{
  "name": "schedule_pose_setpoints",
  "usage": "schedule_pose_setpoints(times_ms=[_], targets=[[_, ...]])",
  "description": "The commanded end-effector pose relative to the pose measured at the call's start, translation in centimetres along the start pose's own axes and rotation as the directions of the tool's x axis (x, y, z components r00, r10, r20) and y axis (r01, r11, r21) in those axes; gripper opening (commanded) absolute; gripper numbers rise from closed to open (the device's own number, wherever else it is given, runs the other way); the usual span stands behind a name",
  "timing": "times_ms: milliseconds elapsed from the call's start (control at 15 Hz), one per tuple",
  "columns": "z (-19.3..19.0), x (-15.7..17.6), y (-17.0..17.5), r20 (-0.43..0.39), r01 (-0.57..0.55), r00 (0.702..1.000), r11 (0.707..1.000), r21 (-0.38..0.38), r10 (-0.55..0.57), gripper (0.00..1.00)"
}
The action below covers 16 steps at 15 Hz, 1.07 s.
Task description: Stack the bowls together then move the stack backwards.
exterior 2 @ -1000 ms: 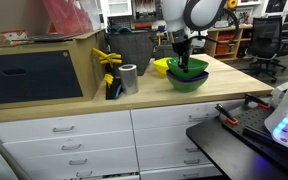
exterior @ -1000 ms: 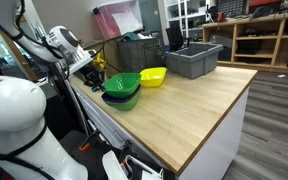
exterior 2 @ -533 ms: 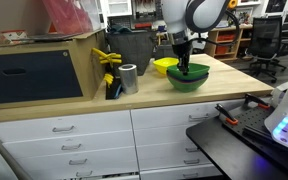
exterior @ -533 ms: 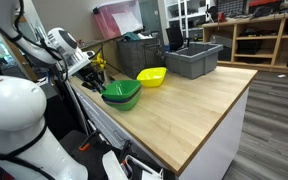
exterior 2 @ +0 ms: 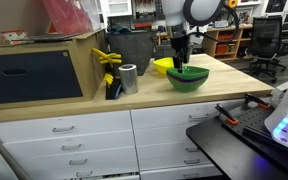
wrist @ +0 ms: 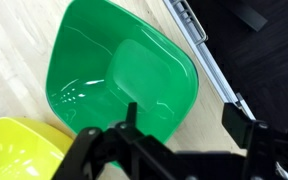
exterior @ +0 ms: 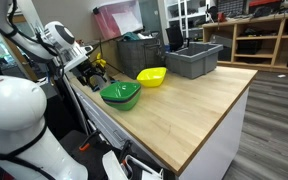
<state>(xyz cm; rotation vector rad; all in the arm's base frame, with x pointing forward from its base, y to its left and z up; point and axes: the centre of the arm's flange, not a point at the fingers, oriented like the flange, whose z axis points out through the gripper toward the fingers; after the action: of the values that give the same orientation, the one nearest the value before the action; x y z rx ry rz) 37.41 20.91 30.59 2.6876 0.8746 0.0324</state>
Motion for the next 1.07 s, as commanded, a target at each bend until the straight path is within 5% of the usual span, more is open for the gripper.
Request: schedule_pose_setpoints(times_ms=[0,1000], targets=[[-2.7,0.5,1.5,-0.023,-0.039,0.999,0.999,0.029,0.040,1.00],[-6.7,5.6,13.6,0.151,-0.235,0.963,0.970,0.058,0.224,1.00]])
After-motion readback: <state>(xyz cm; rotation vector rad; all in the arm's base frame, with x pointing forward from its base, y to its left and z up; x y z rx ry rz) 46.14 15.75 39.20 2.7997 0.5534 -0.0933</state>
